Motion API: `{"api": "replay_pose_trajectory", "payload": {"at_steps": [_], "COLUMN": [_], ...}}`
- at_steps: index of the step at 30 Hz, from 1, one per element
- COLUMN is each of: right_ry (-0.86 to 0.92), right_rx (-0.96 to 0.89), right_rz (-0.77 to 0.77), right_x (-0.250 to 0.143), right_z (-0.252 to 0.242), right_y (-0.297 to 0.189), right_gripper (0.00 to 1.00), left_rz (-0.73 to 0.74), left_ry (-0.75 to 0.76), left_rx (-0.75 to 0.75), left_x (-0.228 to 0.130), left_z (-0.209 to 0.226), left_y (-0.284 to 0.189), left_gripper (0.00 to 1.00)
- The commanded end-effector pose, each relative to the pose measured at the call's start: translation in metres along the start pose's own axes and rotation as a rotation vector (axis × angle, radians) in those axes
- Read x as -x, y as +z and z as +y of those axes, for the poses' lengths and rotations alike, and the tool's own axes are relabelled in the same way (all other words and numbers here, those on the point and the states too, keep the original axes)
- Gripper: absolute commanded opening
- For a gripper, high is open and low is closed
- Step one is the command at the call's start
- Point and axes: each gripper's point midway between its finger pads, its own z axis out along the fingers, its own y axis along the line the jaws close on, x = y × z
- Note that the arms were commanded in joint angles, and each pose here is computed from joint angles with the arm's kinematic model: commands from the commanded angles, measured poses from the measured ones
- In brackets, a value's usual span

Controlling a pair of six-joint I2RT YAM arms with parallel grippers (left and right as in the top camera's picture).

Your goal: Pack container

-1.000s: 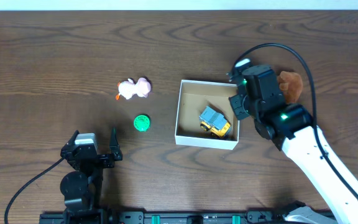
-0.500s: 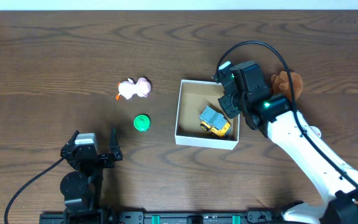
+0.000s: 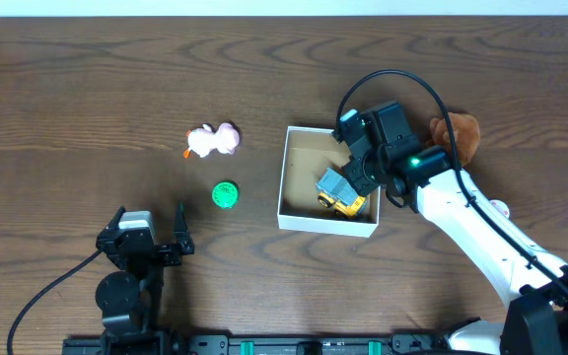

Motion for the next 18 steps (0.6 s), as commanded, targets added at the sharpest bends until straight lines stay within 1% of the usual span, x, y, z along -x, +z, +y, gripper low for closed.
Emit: {"api": "replay_pose_trajectory", "payload": {"at_steps": [1, 9, 18], "right_ry": [-0.025, -0.033, -0.126], "right_rx": [0.023, 0.029, 0.057], "right_rz": [0.009, 0.027, 0.087], "right_x": [0.001, -0.003, -0.015], "right_z": [0.009, 0.012, 0.022], "right_y": [0.001, 0.002, 0.023], "right_gripper": [0.01, 0.01, 0.01], "left_rz": [0.043, 0.044, 0.044], "left_ry": [-0.007, -0.007, -0.007], "left_rx": [-0.002, -0.002, -0.002], "left_x": [-0.014, -0.014, -0.014], "left_z": [0.000, 0.000, 0.000], "left_y": [0.001, 0.001, 0.001], "left_gripper": [0.98, 0.98, 0.98]}}
